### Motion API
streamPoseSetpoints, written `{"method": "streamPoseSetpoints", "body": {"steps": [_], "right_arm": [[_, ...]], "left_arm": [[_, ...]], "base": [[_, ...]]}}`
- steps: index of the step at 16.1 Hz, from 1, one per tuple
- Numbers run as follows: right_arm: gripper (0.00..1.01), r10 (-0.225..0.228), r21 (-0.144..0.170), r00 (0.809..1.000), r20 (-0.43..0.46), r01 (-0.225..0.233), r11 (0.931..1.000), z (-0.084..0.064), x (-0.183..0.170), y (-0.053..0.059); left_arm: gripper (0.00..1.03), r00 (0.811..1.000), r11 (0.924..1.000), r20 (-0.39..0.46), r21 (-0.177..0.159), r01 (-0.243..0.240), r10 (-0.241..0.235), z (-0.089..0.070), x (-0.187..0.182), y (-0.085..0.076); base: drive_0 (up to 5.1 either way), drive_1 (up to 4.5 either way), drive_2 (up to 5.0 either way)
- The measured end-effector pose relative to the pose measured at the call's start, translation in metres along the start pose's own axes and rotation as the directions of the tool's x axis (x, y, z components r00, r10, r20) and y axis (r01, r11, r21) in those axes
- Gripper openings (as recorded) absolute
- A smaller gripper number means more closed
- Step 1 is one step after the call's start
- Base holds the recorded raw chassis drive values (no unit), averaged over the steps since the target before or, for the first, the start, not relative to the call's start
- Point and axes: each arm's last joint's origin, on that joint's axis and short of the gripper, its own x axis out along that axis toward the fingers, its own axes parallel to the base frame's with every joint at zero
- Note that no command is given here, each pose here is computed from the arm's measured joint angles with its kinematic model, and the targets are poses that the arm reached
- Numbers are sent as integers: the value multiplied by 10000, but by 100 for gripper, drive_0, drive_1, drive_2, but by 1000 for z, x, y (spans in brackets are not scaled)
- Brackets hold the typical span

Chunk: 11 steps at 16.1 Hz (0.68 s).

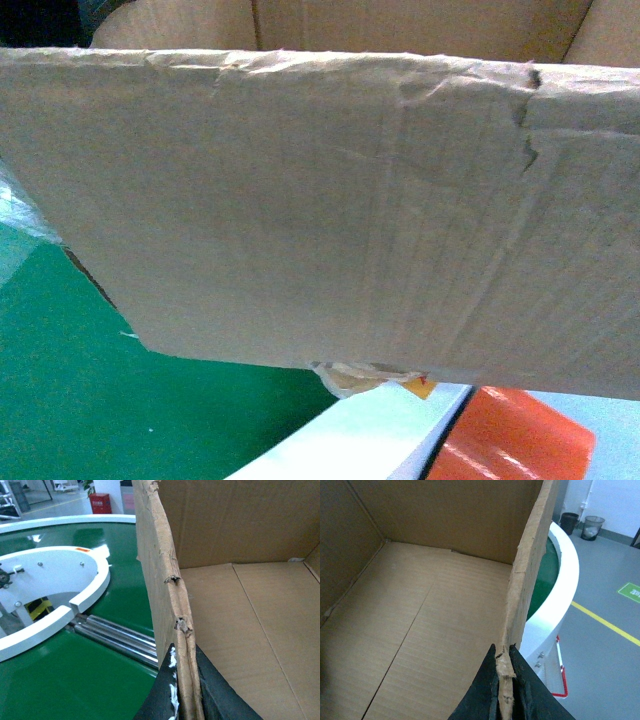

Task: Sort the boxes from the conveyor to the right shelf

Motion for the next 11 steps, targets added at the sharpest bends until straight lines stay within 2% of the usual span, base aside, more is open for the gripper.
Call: {"method": "streamPoseSetpoints", "body": {"steps": [4,11], "right_arm": [[3,-4,-7,10000,11,4,10000,0,0,0],[3,-3,0,10000,-11,3,10000,0,0,0]], "left_arm": [[3,10000,10000,-3,6,7,-7,0,0,0],[3,10000,10000,-7,10,30,-30,0,0,-1]], "base": [[510,-254,-185],[19,19,19]]}}
